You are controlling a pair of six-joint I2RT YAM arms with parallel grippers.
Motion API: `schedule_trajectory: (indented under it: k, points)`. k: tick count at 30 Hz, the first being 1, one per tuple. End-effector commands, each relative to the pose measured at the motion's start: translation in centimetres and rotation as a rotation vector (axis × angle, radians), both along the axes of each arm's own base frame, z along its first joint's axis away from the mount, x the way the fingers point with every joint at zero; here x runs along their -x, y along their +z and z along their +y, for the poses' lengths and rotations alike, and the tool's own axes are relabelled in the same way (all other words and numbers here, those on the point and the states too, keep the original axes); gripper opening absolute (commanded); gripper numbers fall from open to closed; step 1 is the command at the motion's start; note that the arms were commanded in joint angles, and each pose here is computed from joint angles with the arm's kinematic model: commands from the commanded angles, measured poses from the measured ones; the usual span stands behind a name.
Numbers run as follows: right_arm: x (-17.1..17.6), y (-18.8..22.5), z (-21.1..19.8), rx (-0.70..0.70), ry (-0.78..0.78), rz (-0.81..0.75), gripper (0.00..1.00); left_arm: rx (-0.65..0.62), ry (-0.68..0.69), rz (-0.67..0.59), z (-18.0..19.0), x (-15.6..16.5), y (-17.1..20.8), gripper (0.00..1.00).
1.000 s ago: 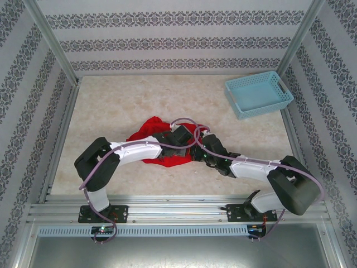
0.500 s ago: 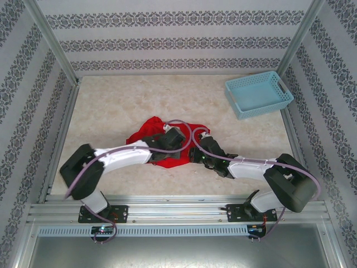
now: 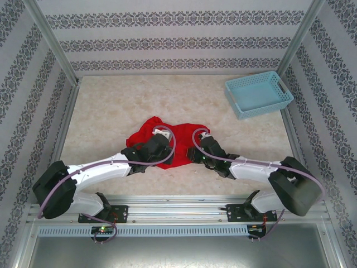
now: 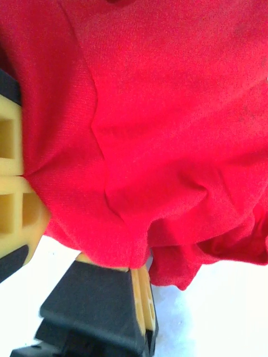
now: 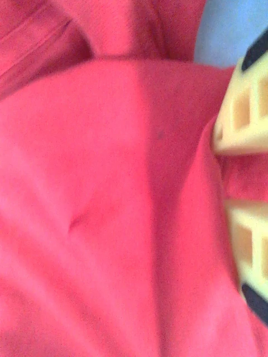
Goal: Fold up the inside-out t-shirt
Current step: Turn the T-shirt inside out at the center of the table.
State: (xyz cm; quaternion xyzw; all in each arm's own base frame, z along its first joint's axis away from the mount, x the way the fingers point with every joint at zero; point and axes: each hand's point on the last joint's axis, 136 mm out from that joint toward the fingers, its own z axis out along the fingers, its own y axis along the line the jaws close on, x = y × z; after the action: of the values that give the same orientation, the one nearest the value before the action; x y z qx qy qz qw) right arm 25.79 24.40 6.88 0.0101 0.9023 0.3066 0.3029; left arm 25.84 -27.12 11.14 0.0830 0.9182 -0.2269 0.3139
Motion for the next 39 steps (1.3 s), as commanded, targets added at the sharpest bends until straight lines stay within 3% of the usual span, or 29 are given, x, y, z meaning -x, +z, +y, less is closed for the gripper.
schedule_trajectory:
  k: [1,5,9,10,12,15,23,26,31,39]
  points:
    - [1.3,2.2,1.1,-0.042,0.087,-0.059,0.37,0.060,-0.036,-0.033,-1.4,-0.8,0.6,0.00]
    - [1.4,3.0,2.4,-0.077,0.135,-0.083,0.50,0.051,-0.058,-0.032,-1.7,-0.8,0.5,0.00]
    - [-0.2,2.5,3.0,-0.019,0.114,-0.057,0.49,0.079,-0.092,-0.029,-2.1,-0.2,0.6,0.00]
    - [-0.8,2.2,2.9,-0.002,0.095,-0.053,0.47,0.089,-0.104,-0.026,-2.2,0.1,0.6,0.00]
    - [-2.0,2.0,2.3,0.005,0.051,-0.044,0.33,0.103,-0.119,-0.026,-2.3,0.5,0.6,0.00]
    - [-3.6,1.9,1.7,-0.023,0.012,-0.030,0.01,0.100,-0.142,-0.015,-2.2,1.2,0.0,0.00]
    - [-5.4,0.2,-0.1,0.051,-0.056,0.022,0.00,0.131,-0.159,-0.053,-1.3,2.1,0.6,0.00]
    - [-4.4,-0.5,-0.3,0.055,-0.043,0.034,0.00,0.093,-0.119,-0.053,-0.1,2.0,0.0,0.09]
    - [-1.7,-0.7,1.9,0.013,0.053,0.018,0.00,-0.095,-0.059,-0.022,2.2,1.5,-1.2,0.35]
    - [-1.2,1.5,3.4,-0.074,0.080,-0.031,0.00,-0.158,-0.140,-0.055,-0.8,2.5,1.1,0.51]
